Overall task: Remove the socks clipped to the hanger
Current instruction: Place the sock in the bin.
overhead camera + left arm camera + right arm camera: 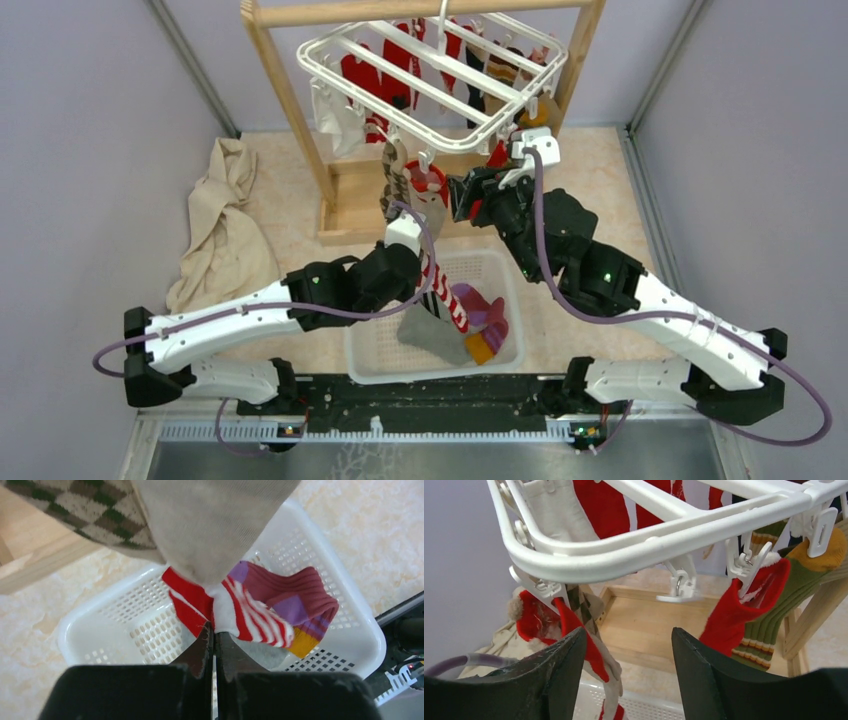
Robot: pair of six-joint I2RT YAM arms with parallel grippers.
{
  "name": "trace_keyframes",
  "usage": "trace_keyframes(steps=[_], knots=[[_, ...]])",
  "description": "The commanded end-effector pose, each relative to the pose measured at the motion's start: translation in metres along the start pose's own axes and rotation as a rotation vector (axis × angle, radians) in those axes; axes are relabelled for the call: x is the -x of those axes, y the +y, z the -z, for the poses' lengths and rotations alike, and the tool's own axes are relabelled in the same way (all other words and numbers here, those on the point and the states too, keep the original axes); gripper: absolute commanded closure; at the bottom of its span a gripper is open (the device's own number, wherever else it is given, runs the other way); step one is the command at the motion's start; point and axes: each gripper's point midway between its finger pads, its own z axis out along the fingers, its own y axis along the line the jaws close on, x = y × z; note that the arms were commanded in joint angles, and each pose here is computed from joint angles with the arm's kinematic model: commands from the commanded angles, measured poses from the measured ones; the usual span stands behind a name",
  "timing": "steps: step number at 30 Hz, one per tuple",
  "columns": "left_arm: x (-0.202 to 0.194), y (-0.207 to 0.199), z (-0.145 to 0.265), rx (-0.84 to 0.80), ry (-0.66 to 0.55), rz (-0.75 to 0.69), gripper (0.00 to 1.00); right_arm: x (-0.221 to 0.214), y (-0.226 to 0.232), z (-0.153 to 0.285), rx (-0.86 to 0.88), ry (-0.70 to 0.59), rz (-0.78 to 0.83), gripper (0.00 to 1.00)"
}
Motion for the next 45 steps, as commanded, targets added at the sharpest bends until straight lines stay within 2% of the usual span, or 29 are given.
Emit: trace_keyframes(steps=[1, 5, 14, 20, 27, 29, 32, 35, 37, 38, 45], knots=[[-0.021, 0.01, 0.011, 0.013, 0.075, 0.029, 1.0, -0.001, 0.003, 0.013, 0.064, 0.022, -0.044, 0.35], [-0.029, 0.016, 0.016, 0.027, 0.102, 0.036, 1.0, -0.013, -0.002, 0.022, 0.079, 0.063, -0.058, 0.31], [-0.045, 0.011, 0.013, 0.027, 0.18, 0.038, 0.98, -0.057, -0.026, 0.052, 0.074, 0.149, -0.116, 0.28], [-0.076, 0.017, 0.007, 0.054, 0.25, 0.057, 0.95, -0.079, -0.04, 0.063, 0.051, 0.185, -0.124, 0.21], [-0.133, 0.027, -0.007, 0.096, 0.358, 0.089, 0.91, -0.089, -0.051, 0.067, 0.007, 0.198, -0.123, 0.2], [-0.153, 0.03, -0.01, 0.111, 0.401, 0.102, 0.81, -0.091, -0.053, 0.066, -0.001, 0.205, -0.122, 0.2], [-0.178, 0.036, -0.013, 0.136, 0.45, 0.124, 0.56, -0.096, -0.055, 0.066, -0.013, 0.214, -0.119, 0.19], [-0.19, 0.038, -0.014, 0.138, 0.468, 0.141, 0.39, -0.103, -0.063, 0.065, -0.041, 0.228, -0.117, 0.18], [-0.187, 0.036, -0.013, 0.129, 0.462, 0.149, 0.07, -0.108, -0.067, 0.064, -0.058, 0.235, -0.115, 0.17], [-0.183, 0.034, -0.013, 0.117, 0.454, 0.149, 0.01, -0.111, -0.07, 0.063, -0.069, 0.241, -0.113, 0.16], [-0.141, 0.011, -0.005, 0.043, 0.401, 0.128, 0.01, -0.132, -0.102, 0.04, -0.098, 0.273, -0.218, 0.16]])
